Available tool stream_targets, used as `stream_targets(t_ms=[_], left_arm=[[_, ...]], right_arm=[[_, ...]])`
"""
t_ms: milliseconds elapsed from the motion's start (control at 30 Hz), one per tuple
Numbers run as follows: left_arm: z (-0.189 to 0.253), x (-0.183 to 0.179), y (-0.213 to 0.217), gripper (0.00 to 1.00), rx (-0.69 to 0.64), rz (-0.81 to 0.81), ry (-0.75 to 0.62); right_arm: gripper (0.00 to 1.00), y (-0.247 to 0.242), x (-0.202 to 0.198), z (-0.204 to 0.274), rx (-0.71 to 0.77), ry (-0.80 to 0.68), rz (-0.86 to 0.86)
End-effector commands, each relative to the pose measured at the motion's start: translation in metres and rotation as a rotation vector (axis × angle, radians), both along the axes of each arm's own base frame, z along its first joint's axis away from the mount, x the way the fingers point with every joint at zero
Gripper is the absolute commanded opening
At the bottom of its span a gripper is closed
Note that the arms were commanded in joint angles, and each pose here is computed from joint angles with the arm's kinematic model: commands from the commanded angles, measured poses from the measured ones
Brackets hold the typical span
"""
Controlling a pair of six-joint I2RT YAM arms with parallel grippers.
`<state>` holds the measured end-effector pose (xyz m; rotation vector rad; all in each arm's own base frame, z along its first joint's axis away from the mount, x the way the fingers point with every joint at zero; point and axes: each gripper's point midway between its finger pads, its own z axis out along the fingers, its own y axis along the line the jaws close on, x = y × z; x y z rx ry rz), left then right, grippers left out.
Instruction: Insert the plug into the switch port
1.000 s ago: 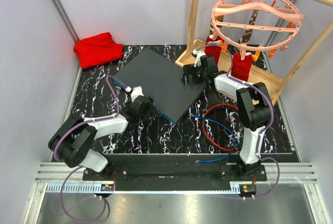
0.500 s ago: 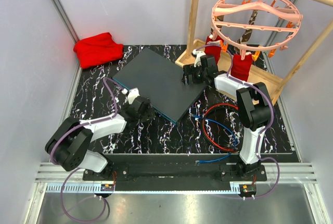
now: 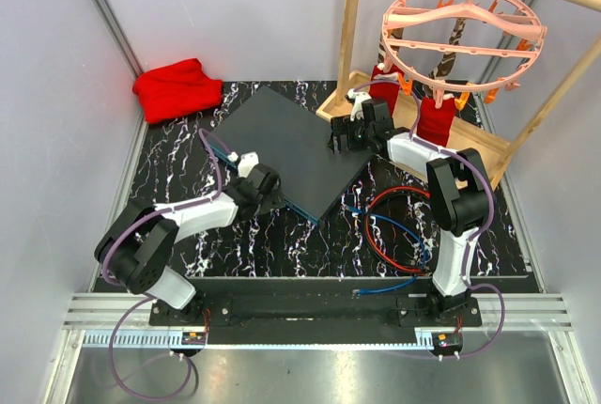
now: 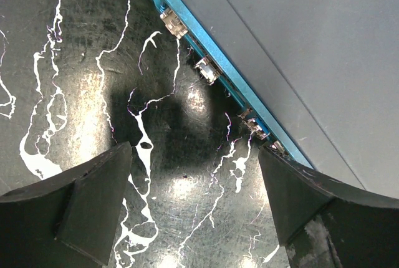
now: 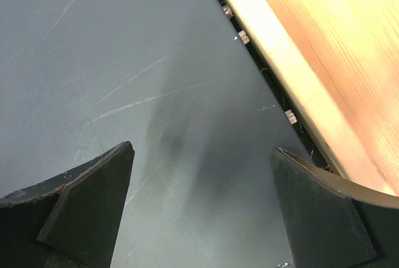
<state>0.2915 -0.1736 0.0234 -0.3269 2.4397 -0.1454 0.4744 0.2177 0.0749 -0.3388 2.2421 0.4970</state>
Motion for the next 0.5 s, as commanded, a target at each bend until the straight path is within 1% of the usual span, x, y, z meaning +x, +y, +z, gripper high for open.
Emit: stream_targets(t_ms=[0, 167, 267, 400, 467], left_arm=[[-0.011, -0.001, -0.011, 0.87, -0.042, 0.005, 0.004], [0.010, 0.004, -0.022, 0.86, -0.160, 0.008, -0.077], [0.016, 0.009, -0.030, 0.86, -0.208, 0.008, -0.101], [0.020, 0.013, -0.031, 0.86, -0.215, 0.017, -0.116], [0.019, 0.008, -0.025, 0.86, -0.191, 0.026, -0.095]], right_arm=[[1.00, -0.005, -0.006, -0.014, -0.014, 0.062, 0.006], [1.00, -0.003, -0.008, -0.019, -0.008, 0.076, 0.015], [1.00, -0.002, -0.009, -0.019, -0.004, 0.078, 0.018], [1.00, -0.002, -0.010, -0.019, -0.003, 0.080, 0.020], [1.00, -0.003, -0.011, -0.020, -0.005, 0.082, 0.021]])
